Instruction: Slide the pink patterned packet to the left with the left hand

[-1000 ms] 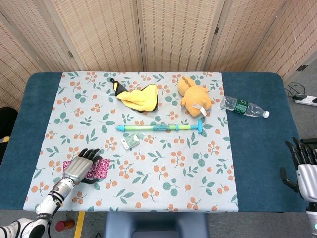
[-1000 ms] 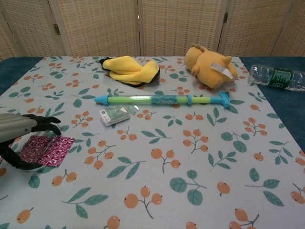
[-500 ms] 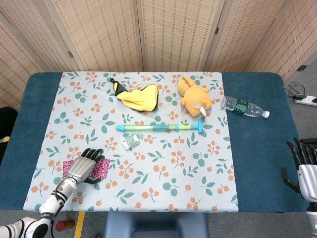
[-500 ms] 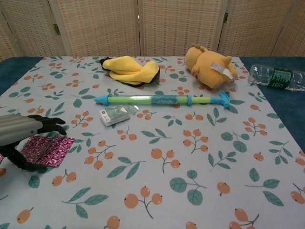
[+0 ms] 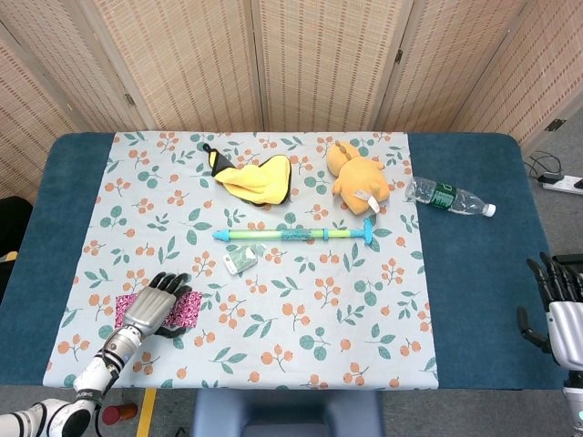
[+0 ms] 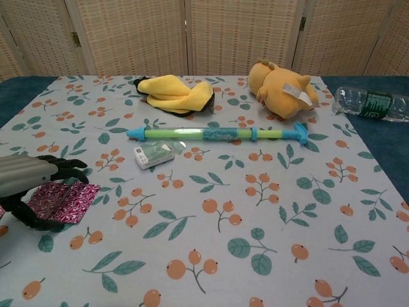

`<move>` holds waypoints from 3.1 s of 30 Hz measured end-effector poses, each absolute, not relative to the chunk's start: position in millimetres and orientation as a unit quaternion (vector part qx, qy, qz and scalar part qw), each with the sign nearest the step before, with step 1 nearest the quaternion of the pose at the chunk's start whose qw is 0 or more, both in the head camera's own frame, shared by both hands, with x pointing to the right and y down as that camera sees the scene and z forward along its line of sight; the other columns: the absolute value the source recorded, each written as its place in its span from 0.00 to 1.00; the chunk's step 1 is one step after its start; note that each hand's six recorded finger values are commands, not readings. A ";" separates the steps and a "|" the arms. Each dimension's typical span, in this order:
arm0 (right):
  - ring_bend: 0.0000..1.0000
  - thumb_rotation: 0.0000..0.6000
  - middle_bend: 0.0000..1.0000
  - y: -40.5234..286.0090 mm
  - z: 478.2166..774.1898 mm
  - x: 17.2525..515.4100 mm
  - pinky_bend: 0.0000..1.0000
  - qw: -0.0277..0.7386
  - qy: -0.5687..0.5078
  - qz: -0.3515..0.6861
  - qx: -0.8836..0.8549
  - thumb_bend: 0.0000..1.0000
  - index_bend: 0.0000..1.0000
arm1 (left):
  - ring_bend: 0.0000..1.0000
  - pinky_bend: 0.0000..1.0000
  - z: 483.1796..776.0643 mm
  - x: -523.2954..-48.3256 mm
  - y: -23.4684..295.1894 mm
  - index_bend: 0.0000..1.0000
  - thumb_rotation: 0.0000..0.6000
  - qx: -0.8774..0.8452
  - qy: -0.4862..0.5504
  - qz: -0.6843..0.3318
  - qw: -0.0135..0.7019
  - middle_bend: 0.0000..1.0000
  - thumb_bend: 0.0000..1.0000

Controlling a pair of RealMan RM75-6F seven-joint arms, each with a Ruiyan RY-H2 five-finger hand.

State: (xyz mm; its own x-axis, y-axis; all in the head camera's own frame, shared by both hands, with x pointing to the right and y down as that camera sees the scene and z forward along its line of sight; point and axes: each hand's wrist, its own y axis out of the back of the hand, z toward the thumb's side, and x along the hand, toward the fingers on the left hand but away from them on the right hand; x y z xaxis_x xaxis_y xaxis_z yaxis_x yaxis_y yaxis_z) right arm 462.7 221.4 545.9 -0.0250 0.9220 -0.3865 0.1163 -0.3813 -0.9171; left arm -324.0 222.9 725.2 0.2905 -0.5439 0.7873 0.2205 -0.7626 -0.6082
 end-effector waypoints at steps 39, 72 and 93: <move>0.00 0.96 0.00 207.2 540.0 461.2 0.00 0.367 -0.433 0.560 -0.603 0.52 0.00 | 0.00 0.00 670.9 -412.9 212.0 0.27 0.78 -0.666 0.233 -0.640 0.303 0.00 0.29; 0.00 0.96 0.00 215.7 530.4 454.8 0.00 0.370 -0.440 0.556 -0.600 0.52 0.00 | 0.00 0.00 696.6 -449.5 242.8 0.24 0.78 -0.664 0.205 -0.663 0.280 0.00 0.29; 0.00 0.96 0.00 219.1 526.9 452.8 0.00 0.372 -0.442 0.557 -0.597 0.52 0.00 | 0.00 0.00 700.5 -452.5 242.1 0.21 0.78 -0.666 0.198 -0.664 0.277 0.00 0.29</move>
State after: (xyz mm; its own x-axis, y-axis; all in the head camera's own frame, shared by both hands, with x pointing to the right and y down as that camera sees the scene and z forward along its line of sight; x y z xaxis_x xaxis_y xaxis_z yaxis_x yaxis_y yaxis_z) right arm 452.8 219.1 526.9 -0.0099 0.9418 -0.3360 0.1132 -0.3328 -0.9362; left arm -452.5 242.1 700.5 0.0401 -0.6307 0.7750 0.1046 -0.7687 -0.6310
